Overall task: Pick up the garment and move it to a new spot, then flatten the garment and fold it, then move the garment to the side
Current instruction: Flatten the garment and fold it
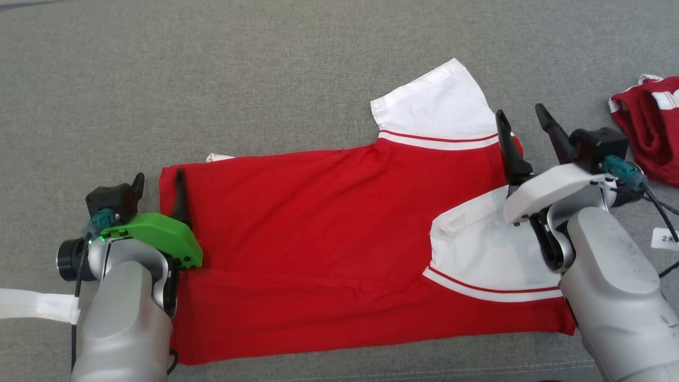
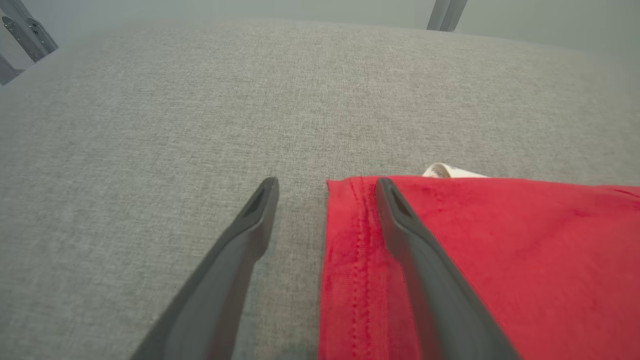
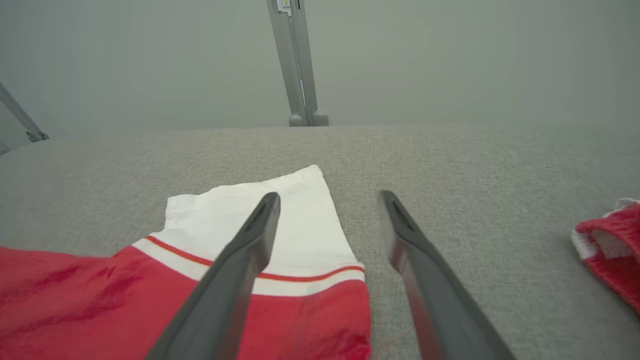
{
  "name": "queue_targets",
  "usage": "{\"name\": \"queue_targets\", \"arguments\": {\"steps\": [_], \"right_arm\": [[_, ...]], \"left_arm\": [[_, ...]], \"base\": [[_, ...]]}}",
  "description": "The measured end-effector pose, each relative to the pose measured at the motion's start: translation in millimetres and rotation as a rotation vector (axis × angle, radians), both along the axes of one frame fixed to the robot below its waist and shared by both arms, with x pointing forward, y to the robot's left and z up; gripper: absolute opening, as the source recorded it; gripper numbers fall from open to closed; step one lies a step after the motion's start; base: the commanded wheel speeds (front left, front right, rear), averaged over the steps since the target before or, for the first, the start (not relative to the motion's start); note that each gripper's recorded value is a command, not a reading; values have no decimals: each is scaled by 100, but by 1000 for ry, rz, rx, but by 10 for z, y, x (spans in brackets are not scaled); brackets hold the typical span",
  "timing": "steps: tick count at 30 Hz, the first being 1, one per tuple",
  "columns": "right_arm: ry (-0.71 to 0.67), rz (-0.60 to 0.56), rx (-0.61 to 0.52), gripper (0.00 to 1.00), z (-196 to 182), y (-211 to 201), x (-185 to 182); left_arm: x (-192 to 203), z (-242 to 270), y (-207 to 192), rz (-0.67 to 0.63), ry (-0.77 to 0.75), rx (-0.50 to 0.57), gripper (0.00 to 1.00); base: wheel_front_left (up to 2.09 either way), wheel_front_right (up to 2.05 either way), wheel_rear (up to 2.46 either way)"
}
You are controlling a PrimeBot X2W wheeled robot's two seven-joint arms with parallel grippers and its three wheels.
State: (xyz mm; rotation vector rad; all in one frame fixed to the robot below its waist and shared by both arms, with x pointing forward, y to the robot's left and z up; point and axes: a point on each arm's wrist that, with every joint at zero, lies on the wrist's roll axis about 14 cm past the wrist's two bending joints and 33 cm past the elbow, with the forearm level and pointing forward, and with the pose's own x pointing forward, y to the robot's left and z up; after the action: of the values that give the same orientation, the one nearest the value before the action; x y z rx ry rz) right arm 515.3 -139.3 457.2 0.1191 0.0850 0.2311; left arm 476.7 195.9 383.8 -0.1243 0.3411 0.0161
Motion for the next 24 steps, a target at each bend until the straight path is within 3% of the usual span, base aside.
{"name": "queue_targets", "arguments": {"steps": [1,3,5,6,8,24], "right_arm": [[-3,2,-5,100,5,5,47],[6,10,-24,100,-39,25,111],[25,20,-44,100,-104,45,161],[36,25,-56,100,-139,57,190],[52,33,-73,100,-179,80,266],[232,108,-219,100,-439,333,940]], "left_arm": [[8,-37,-13,-5,10,-1,98],[-5,-120,-43,-16,35,-5,75],[-26,-187,-56,-25,57,-2,45],[-14,-182,-57,-28,56,-3,38],[7,-172,-52,-33,53,1,0],[163,-135,-40,-62,18,27,0]], "base": [[0,0,0],[0,0,0],[0,0,0],[0,0,0],[0,0,0],[0,0,0]]}}
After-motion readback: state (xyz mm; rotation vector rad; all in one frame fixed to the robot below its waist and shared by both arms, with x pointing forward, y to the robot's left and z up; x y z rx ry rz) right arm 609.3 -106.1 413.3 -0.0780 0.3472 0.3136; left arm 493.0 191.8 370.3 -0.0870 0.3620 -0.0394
